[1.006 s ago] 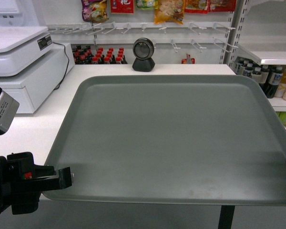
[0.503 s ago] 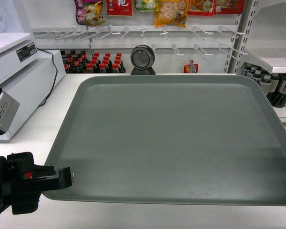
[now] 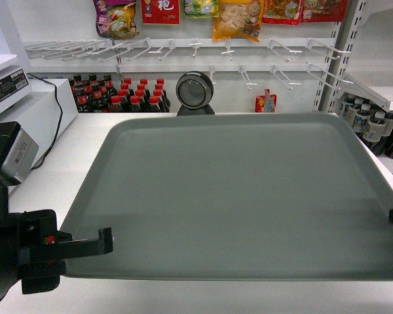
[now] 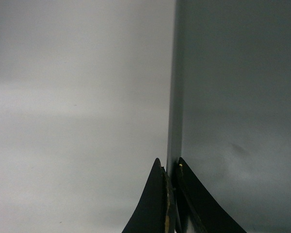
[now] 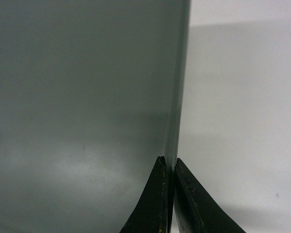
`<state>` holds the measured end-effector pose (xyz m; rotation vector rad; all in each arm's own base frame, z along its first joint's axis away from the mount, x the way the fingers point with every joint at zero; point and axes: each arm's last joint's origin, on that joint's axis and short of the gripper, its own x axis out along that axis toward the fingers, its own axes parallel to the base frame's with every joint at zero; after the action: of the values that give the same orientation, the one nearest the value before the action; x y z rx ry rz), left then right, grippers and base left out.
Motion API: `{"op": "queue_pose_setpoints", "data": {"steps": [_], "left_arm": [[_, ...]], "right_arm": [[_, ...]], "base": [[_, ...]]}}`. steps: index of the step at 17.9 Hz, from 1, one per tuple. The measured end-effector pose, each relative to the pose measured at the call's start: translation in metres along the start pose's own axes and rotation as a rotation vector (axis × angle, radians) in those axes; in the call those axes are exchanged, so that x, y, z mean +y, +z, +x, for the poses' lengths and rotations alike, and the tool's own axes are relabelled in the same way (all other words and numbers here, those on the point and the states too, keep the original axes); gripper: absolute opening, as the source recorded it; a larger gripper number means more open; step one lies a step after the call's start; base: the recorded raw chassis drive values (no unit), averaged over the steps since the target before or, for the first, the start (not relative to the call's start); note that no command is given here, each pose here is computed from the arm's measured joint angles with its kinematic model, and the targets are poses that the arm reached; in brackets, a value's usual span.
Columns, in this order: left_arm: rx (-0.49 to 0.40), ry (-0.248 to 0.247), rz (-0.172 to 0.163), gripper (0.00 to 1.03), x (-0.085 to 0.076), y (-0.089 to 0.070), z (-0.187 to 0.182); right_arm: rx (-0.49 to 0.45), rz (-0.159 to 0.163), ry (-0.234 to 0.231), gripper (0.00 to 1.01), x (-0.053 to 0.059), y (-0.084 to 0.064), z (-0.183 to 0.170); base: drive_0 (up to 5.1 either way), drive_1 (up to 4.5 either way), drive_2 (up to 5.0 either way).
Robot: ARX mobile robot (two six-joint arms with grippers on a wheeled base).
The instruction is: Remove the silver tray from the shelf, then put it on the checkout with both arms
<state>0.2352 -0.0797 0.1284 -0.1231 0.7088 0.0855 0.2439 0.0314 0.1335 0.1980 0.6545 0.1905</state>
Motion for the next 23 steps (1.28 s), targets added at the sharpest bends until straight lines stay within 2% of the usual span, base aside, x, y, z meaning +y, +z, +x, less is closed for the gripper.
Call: {"op": "queue_pose_setpoints", "data": {"steps": [1, 2, 4, 5, 6, 8, 10, 12, 13, 14, 15, 16, 18, 19, 20, 21, 22, 23], "left_arm": [[0.005, 0.034, -0.012, 0.03, 0.000, 0.005, 0.009], [0.007, 0.021, -0.028, 0.03, 0.003, 0.015, 0.026], [0.008, -0.014, -0.047, 0.03, 0.008, 0.037, 0.057], [0.015, -0.033, -0.055, 0.03, 0.010, 0.045, 0.074], [0.037, -0.037, -0.044, 0.03, 0.012, 0.052, 0.096], [0.096, -0.022, 0.003, 0.03, 0.011, 0.054, 0.123], [0.126, -0.012, 0.035, 0.03, 0.010, 0.054, 0.143], [0.133, -0.004, 0.068, 0.03, 0.007, 0.054, 0.154], [0.134, 0.002, 0.073, 0.03, 0.006, 0.054, 0.157], [0.123, 0.024, 0.079, 0.09, 0.005, 0.054, 0.160], [0.107, 0.073, 0.103, 0.19, 0.004, 0.053, 0.161], [0.094, 0.076, 0.103, 0.28, 0.005, 0.051, 0.161], [0.011, 0.076, 0.106, 0.46, 0.007, 0.052, 0.143], [-0.074, 0.062, 0.103, 0.55, 0.005, 0.057, 0.126], [-0.191, 0.034, 0.083, 0.64, 0.001, 0.065, 0.101], [-0.426, -0.029, 0.064, 0.62, -0.004, 0.075, 0.070], [-0.601, -0.119, 0.084, 0.51, -0.002, 0.077, 0.043], [-0.683, -0.125, 0.091, 0.40, 0.009, 0.068, 0.028]], "right_arm": [[0.067, -0.003, 0.056, 0.03, 0.000, 0.003, 0.007], [0.094, -0.005, 0.088, 0.03, 0.001, 0.016, 0.024], [0.094, -0.024, 0.084, 0.03, 0.004, 0.034, 0.052], [0.092, -0.048, 0.065, 0.03, 0.007, 0.041, 0.069], [0.128, -0.055, 0.040, 0.03, 0.011, 0.045, 0.092], [0.198, -0.035, -0.008, 0.03, 0.010, 0.045, 0.121], [0.243, -0.017, -0.049, 0.03, 0.011, 0.039, 0.139], [0.241, -0.017, -0.096, 0.03, 0.015, 0.034, 0.146], [0.241, -0.031, -0.115, 0.06, 0.017, 0.032, 0.148], [0.236, -0.051, -0.139, 0.16, 0.018, 0.031, 0.150], [0.222, -0.057, -0.155, 0.25, 0.017, 0.032, 0.151], [0.193, -0.058, -0.168, 0.34, 0.017, 0.035, 0.150], [0.095, -0.050, -0.190, 0.52, 0.013, 0.039, 0.133], [0.005, -0.050, -0.199, 0.62, 0.012, 0.044, 0.115], [-0.142, -0.063, -0.193, 0.67, 0.012, 0.050, 0.098], [-0.385, -0.101, -0.196, 0.57, 0.009, 0.057, 0.083], [-0.498, -0.137, -0.193, 0.46, 0.004, 0.047, 0.067], [-0.538, -0.157, -0.195, 0.34, -0.001, 0.030, 0.050]], "base": [[0.0, 3.91, -4.0], [0.0, 3.91, -4.0], [0.0, 3.91, -4.0], [0.0, 3.91, -4.0], [0.0, 3.91, -4.0], [0.0, 3.91, -4.0], [0.0, 3.91, -4.0], [0.0, 3.91, -4.0], [0.0, 3.91, -4.0], [0.0, 3.91, -4.0], [0.0, 0.00, 0.0], [0.0, 0.00, 0.0], [0.0, 0.00, 0.0], [0.0, 0.00, 0.0], [0.0, 0.00, 0.0], [0.0, 0.00, 0.0], [0.0, 0.00, 0.0], [0.0, 0.00, 0.0]]}}
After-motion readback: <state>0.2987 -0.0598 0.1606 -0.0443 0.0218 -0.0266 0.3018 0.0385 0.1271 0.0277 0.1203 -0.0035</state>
